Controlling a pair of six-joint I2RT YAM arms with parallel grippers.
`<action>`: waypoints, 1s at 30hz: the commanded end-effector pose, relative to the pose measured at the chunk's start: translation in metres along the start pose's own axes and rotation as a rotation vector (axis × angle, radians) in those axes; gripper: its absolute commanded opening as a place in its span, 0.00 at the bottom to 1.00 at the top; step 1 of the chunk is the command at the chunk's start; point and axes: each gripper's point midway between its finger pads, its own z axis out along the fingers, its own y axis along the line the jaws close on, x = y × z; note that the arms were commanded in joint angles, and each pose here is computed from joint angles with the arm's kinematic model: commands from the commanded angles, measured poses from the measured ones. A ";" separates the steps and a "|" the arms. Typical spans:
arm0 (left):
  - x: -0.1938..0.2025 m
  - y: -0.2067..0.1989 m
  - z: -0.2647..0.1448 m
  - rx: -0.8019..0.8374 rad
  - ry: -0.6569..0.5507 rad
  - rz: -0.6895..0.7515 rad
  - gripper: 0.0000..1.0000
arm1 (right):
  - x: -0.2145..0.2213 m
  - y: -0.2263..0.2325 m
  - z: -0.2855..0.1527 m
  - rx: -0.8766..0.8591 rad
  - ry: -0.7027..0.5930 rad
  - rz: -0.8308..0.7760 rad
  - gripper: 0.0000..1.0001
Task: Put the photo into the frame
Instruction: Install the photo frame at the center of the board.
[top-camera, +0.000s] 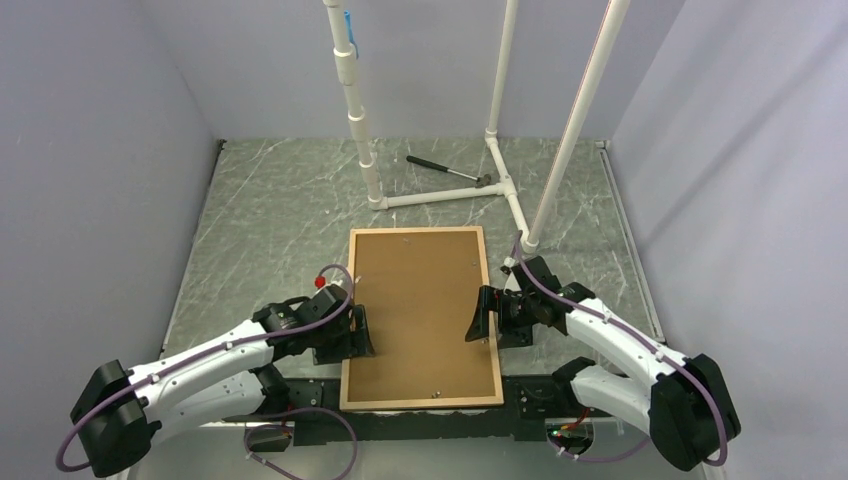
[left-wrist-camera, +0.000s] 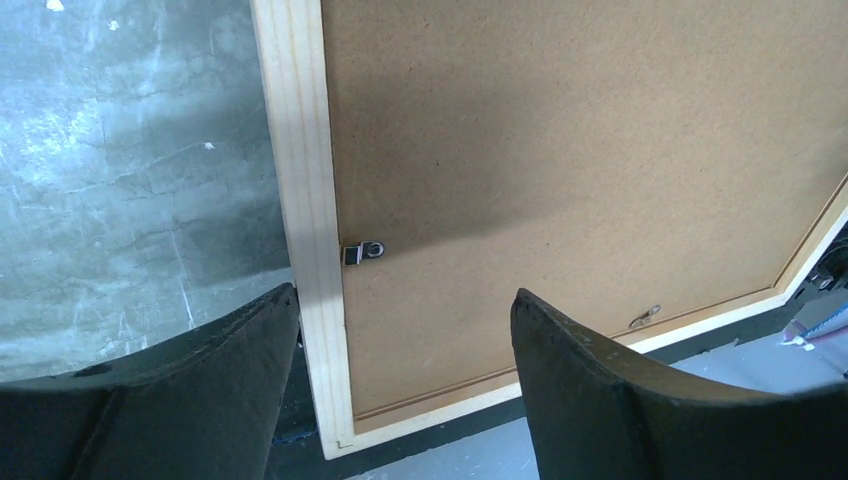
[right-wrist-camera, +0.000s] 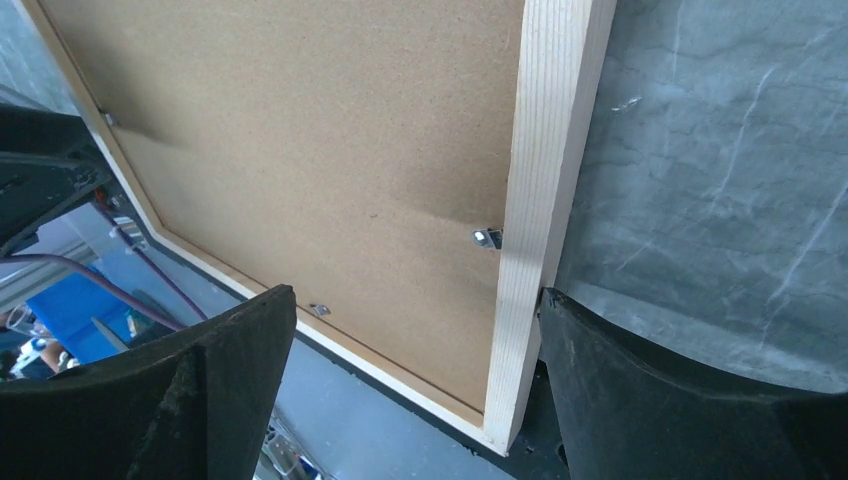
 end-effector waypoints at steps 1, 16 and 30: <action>-0.019 -0.017 -0.013 0.018 -0.074 -0.053 0.83 | -0.005 0.025 -0.008 -0.088 -0.013 0.007 0.92; -0.098 -0.029 -0.017 -0.140 -0.122 0.020 0.95 | -0.084 0.001 -0.012 0.136 -0.152 -0.066 0.99; -0.182 -0.018 0.011 -0.204 -0.148 0.009 0.92 | -0.127 -0.005 0.010 0.158 -0.162 -0.053 0.98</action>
